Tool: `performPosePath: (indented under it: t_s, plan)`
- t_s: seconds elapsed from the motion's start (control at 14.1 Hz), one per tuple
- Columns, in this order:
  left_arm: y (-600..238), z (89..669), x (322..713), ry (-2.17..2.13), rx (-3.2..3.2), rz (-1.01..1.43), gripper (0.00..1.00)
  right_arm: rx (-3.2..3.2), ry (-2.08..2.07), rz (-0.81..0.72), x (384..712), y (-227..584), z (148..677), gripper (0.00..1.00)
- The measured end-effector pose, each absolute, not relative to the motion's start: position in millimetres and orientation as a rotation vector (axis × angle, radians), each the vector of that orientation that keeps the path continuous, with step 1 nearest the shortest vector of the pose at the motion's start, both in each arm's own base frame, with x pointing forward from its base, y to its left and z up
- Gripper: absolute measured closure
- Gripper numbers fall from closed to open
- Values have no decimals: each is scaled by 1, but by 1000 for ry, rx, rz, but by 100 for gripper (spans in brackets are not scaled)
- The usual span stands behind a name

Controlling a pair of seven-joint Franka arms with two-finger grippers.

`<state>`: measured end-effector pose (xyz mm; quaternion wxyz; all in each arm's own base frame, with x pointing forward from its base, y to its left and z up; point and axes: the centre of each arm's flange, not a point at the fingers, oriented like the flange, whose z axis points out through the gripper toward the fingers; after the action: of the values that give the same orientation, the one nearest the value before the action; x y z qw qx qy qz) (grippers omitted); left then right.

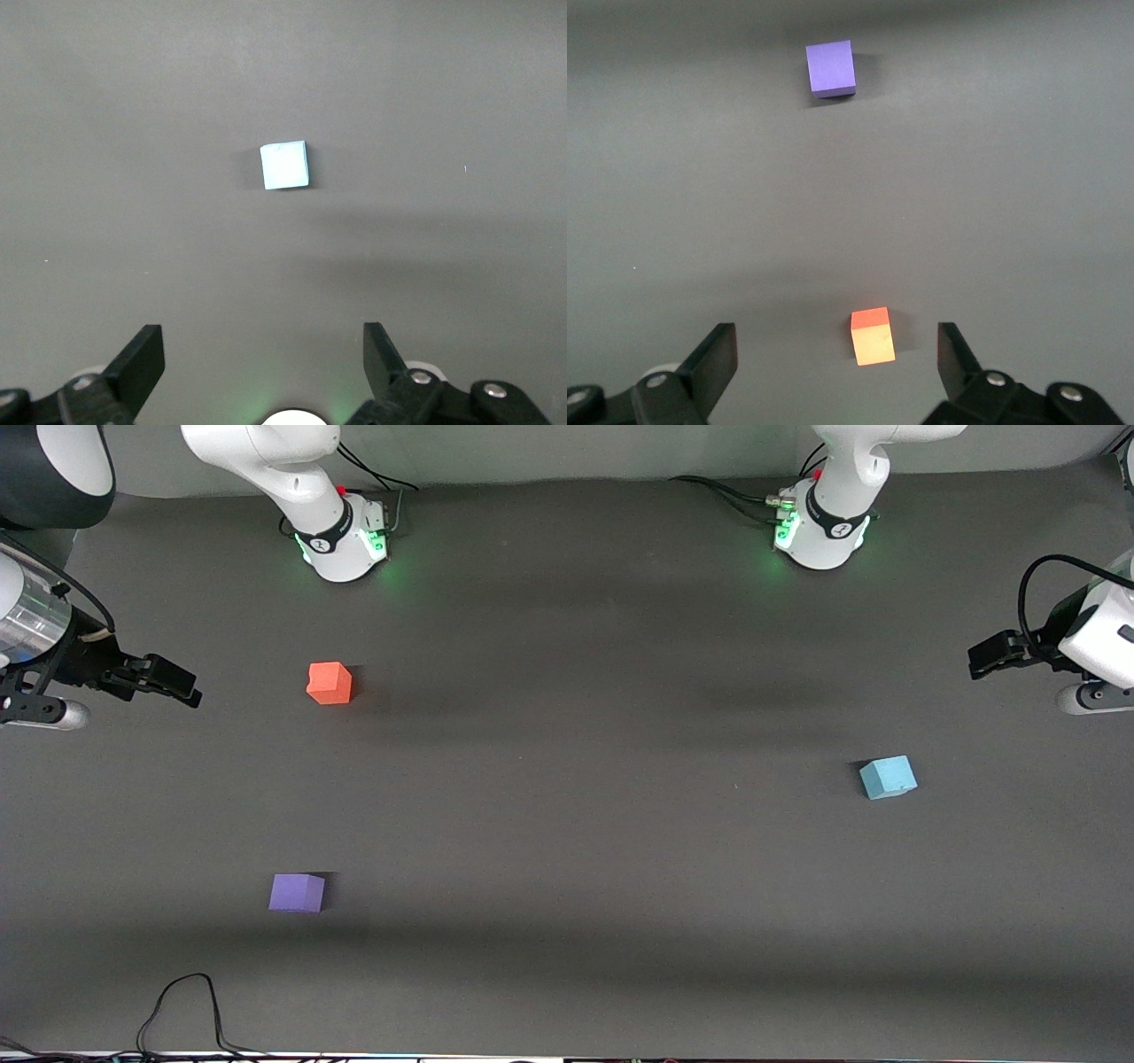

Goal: Place blue block between orange and purple blocks

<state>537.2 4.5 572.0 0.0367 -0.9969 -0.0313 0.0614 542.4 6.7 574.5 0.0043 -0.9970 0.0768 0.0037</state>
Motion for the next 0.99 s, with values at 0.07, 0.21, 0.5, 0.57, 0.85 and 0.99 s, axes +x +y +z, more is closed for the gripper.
performPosePath:
  t_s: [0.07, 0.21, 0.5, 0.57, 0.85, 0.99]
  plan:
    - [5, 572, 537, -96, -3061, 190, 0, -3123, 240, 2, 543, 7, 574, 0]
    - [5, 570, 538, -96, -3060, 195, 0, -3123, 238, -10, 544, 8, 572, 0]
    - [8, 566, 539, -100, -3059, 206, 0, -3123, 236, -6, 544, 9, 568, 0]
    - [8, 566, 539, -100, -3060, 207, 0, -3123, 236, -10, 545, 9, 567, 0]
    - [8, 565, 539, -89, -3060, 216, 0, -3124, 237, -12, 546, 8, 562, 0]
    - [8, 564, 540, -86, -3059, 221, 0, -3125, 241, -14, 547, 6, 561, 0]
